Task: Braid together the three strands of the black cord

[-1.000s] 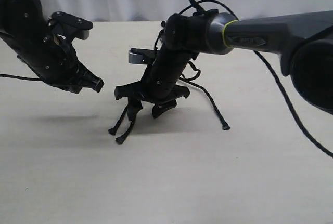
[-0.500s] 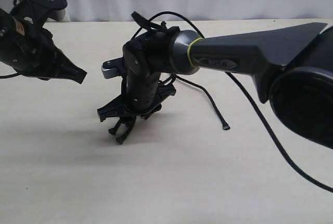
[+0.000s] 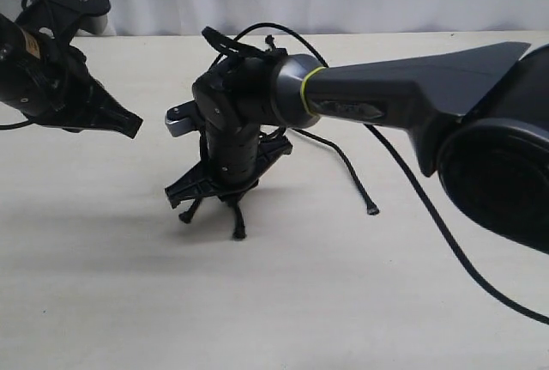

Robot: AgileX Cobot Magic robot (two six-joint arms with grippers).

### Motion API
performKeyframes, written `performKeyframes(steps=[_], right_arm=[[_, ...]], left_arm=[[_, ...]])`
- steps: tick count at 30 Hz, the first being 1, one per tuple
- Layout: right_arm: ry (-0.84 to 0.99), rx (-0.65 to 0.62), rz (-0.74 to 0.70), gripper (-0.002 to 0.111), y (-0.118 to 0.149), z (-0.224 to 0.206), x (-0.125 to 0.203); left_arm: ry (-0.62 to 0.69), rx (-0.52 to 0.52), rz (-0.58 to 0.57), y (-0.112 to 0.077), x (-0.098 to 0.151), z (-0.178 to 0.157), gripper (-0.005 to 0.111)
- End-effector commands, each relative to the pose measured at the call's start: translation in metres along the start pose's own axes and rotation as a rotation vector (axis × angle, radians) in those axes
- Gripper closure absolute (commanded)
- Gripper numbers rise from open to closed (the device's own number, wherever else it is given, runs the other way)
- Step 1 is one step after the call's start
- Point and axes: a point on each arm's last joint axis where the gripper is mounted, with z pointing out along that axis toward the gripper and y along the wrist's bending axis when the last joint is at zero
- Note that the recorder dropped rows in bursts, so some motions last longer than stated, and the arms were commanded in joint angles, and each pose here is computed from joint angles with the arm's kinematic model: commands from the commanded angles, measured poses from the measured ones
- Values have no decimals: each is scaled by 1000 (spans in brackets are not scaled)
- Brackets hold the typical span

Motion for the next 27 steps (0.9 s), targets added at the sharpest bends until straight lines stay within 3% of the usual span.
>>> performKeyframes(steps=[1,14,16,20,27], right_arm=[[30,100,-53,104,-13,-9,4],[84,158,-72,104,-75,-28,-2],[77,172,-60,104,-87,-33,-4],[87,179,-56,104,-105,-42,-4],[104,195,-36,104,-133,-42,-4]], left_arm=[[-16,-3,-1,1,0,-1,107],[-97,47,-80,-4,-7,-1,107],[-138,57,-109,-5,-6,5,107],[-86,89,-176,-13,0,46,107],[-47,160,-195,-69,11,117,107]])
